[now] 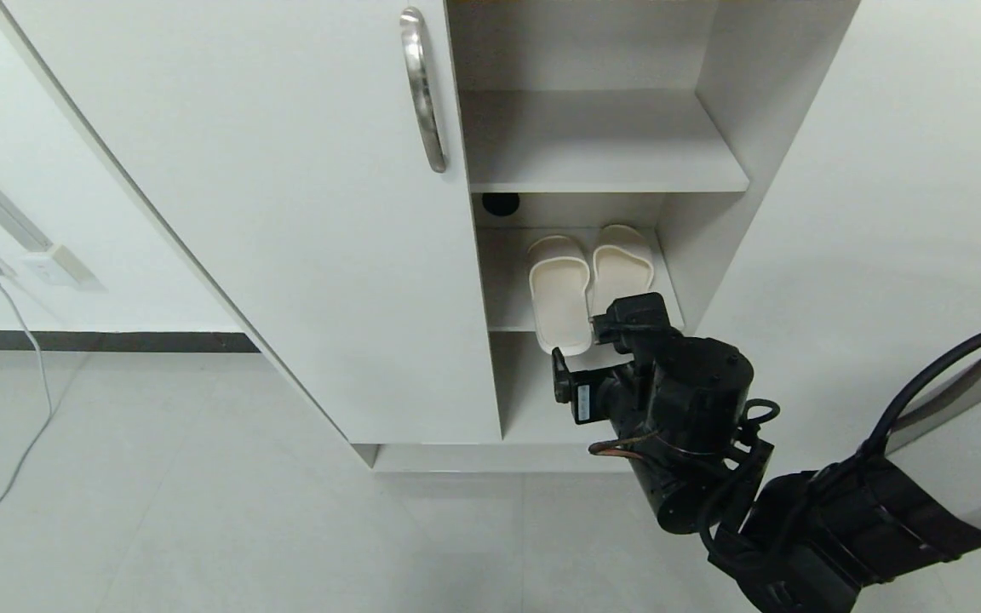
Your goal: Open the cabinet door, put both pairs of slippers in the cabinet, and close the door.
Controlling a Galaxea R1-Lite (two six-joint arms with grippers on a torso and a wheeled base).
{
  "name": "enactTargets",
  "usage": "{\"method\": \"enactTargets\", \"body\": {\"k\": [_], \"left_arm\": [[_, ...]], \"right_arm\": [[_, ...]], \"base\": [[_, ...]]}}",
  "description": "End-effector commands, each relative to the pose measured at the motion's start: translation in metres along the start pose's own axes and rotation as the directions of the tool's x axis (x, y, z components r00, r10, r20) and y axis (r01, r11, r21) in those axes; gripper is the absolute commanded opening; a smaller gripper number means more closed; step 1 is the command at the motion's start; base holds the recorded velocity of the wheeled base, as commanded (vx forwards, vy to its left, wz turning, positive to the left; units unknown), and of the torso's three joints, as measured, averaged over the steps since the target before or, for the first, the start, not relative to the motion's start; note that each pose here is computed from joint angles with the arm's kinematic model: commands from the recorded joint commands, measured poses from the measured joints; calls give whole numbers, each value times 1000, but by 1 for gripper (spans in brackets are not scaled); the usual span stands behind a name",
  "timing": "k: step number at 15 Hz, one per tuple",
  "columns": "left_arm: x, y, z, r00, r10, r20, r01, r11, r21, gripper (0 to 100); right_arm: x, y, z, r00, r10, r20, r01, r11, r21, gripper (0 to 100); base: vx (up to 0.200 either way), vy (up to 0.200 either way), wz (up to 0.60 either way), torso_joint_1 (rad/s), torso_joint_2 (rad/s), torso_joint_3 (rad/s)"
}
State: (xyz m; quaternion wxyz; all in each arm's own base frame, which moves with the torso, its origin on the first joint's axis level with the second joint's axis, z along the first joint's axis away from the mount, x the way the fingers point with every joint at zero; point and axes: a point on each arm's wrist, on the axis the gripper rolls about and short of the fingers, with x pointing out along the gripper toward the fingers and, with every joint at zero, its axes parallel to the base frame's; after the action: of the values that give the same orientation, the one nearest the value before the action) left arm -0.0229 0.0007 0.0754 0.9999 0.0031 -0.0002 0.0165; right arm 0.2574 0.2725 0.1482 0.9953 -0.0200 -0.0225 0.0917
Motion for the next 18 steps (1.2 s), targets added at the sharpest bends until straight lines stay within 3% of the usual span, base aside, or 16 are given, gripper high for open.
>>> {"method": "enactTargets", "body": {"k": [1, 12, 18], "left_arm": [[0, 0, 0, 1000, 1, 0, -1, 1000, 2, 0], [0, 0, 0, 1000, 1, 0, -1, 1000, 0, 0], [0, 0, 0, 1000, 1, -2, -1, 1000, 2, 0]], "right_arm": [[-3, -1, 4, 1000, 3, 6, -3, 1000, 4, 100], [-4, -1, -2, 1000, 7, -9, -7, 1000, -11, 100], [-7, 1, -6, 1000, 19, -21, -19, 1000, -21, 100]], "base": [[0, 0, 0, 0, 0, 0], [0, 0, 0, 0, 0, 0], [0, 0, 0, 3, 2, 168]]}}
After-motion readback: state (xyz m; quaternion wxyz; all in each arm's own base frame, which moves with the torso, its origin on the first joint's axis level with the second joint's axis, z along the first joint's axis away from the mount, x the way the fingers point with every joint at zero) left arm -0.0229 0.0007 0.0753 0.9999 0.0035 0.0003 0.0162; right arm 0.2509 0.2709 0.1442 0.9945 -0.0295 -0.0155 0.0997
